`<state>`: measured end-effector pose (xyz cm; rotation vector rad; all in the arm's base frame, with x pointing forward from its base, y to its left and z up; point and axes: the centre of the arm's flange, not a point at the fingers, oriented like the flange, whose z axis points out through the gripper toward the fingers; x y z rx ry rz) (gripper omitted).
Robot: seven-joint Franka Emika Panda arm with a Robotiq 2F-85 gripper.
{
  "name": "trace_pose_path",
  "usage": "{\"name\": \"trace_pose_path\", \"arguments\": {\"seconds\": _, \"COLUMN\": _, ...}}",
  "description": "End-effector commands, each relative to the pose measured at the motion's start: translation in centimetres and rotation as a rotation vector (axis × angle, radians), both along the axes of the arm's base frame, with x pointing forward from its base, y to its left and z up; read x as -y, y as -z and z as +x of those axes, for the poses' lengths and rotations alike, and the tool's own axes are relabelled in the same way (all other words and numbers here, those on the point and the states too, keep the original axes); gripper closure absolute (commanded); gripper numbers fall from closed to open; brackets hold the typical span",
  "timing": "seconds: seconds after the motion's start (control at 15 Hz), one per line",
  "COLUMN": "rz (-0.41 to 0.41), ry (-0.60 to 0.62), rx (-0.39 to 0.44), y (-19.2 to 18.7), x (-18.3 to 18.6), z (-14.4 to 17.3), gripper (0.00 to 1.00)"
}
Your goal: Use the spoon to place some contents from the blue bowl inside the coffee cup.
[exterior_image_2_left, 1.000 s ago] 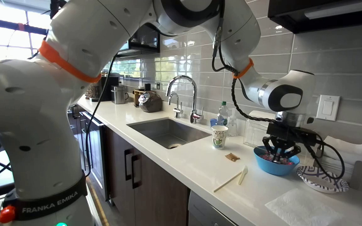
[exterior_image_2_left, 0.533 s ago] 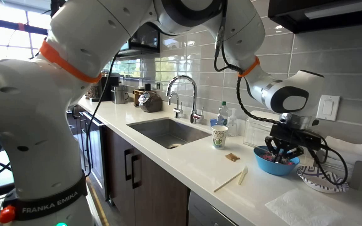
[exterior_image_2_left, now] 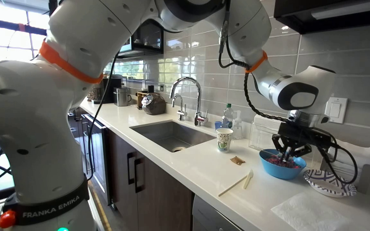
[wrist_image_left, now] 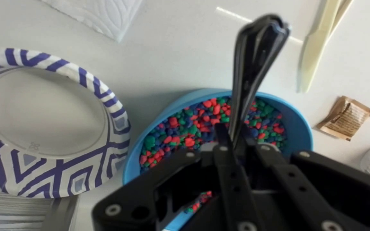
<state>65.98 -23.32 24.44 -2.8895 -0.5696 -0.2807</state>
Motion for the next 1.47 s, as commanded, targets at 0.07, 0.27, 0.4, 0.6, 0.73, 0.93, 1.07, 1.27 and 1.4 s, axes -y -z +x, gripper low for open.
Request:
{"name": "trace_pose_path", "arguments": {"seconds": 0.07, "rz": 0.041, "ry": -0.040, "rx": 0.002, "y": -2.1, "x": -0.2, "z": -1.2, "gripper": 0.97}}
{"name": "trace_pose_path", "arguments": {"seconds": 0.27, "rz": 0.055, "ry": -0.030, "rx": 0.002, "y": -3.6, "x": -0.5, "z": -1.5, "gripper": 0.97}}
{"name": "trace_pose_path", "arguments": {"seconds": 0.4, "rz": 0.044, "ry": -0.028, "rx": 0.008, "y": -4.5, "x": -0.8, "z": -1.7, "gripper": 0.97}}
{"name": "trace_pose_path", "arguments": {"seconds": 0.6, "rz": 0.032, "ry": -0.033, "rx": 0.013, "y": -5.6, "x": -1.4, "z": -2.0, "gripper": 0.97}}
{"name": "trace_pose_path", "arguments": {"seconds": 0.73, "rz": 0.030, "ry": -0.040, "rx": 0.015, "y": -6.3, "x": -2.0, "z": -2.2, "gripper": 0.97}}
{"name": "trace_pose_path", "arguments": {"seconds": 0.93, "rz": 0.025, "ry": -0.057, "rx": 0.009, "y": -7.2, "x": -3.4, "z": -2.5, "gripper": 0.97}}
{"name": "trace_pose_path", "arguments": {"seconds": 1.07, "rz": 0.022, "ry": -0.072, "rx": 0.009, "y": -7.7, "x": -4.6, "z": -2.6, "gripper": 0.97}}
{"name": "trace_pose_path", "arguments": {"seconds": 1.27, "rz": 0.015, "ry": -0.091, "rx": 0.009, "y": -8.4, "x": -6.7, "z": -2.4, "gripper": 0.97}}
{"name": "trace_pose_path", "arguments": {"seconds": 1.4, "rz": 0.010, "ry": -0.101, "rx": 0.010, "y": -8.8, "x": -8.3, "z": -2.2, "gripper": 0.97}}
